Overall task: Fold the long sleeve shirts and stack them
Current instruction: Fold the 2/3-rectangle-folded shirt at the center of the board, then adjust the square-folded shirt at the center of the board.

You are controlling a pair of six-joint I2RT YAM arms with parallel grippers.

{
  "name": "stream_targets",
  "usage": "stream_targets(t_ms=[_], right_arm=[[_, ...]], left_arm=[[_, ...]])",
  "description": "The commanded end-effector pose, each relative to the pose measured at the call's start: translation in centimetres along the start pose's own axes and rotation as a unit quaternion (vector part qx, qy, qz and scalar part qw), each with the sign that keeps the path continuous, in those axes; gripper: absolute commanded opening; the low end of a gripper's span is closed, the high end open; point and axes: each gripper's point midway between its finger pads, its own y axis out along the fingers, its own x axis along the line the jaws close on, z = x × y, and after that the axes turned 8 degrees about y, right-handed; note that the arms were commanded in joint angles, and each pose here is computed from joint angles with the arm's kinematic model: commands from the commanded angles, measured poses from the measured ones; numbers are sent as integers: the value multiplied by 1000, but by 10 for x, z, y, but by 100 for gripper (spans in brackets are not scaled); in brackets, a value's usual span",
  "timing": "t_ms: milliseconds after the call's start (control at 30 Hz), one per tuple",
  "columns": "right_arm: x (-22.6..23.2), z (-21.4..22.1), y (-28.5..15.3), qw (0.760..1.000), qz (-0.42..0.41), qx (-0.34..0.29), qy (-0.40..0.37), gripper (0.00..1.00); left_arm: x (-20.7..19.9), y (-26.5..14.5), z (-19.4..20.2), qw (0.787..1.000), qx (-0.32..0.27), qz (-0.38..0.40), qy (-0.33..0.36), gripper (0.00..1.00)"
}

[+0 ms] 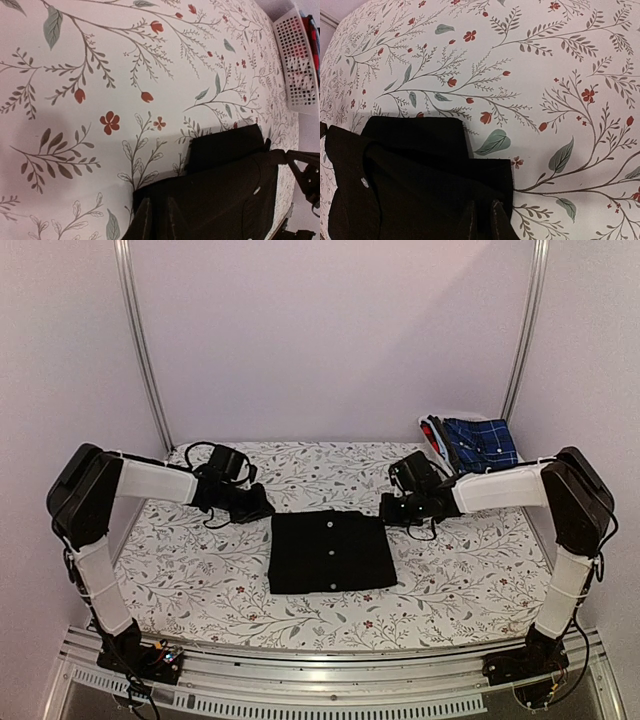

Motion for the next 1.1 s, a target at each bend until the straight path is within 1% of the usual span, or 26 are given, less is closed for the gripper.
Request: stream_targets(t_ms=[0,67,100,133,167,233,300,367,433,500,633,700,800,933,1067], right_arm=[[-7,-23,3,999,23,-24,-7,16],[-3,-27,-3,999,26,-20,-20,29],[-1,-29,-7,999,28,-19,-25,38],[3,-31,-12,999,31,-20,-35,45],[8,-31,-17,998,35,-23,-44,48],[23,-26,-27,997,29,-24,-66,51],[42,-16,-36,996,13,-14,-82,51],[60,0,-39,995,4,-2,-98,51],[79,21,-40,993,-11,14,-115,52],[91,30,-36,992,-23,23,-121,52],[101,38,-16,991,-33,43,-123,44],[101,40,2,990,-25,49,-127,44],[99,32,23,991,-21,53,-122,43],[79,28,61,992,1,69,-109,43],[68,20,80,992,10,80,-100,44]], left_arm=[[11,0,-16,1000,-10,-13,5,27],[6,-10,-26,1000,-21,-14,19,50],[4,-16,-30,999,-25,-14,26,57],[0,-22,-33,999,-30,-14,33,60],[-4,-28,-33,999,-31,-11,41,60],[-13,-39,-28,998,-27,3,51,60],[-27,-48,-16,998,-18,21,61,57],[-44,-54,2,997,-5,37,69,50],[-69,-55,28,994,17,66,83,44],[-89,-54,53,991,43,90,91,37],[-111,-49,93,984,86,126,89,23],[-115,-45,107,982,99,132,90,16],[-112,-34,121,980,117,135,87,13],[-103,-20,130,980,132,127,78,11],[-82,-1,148,980,158,99,74,9]])
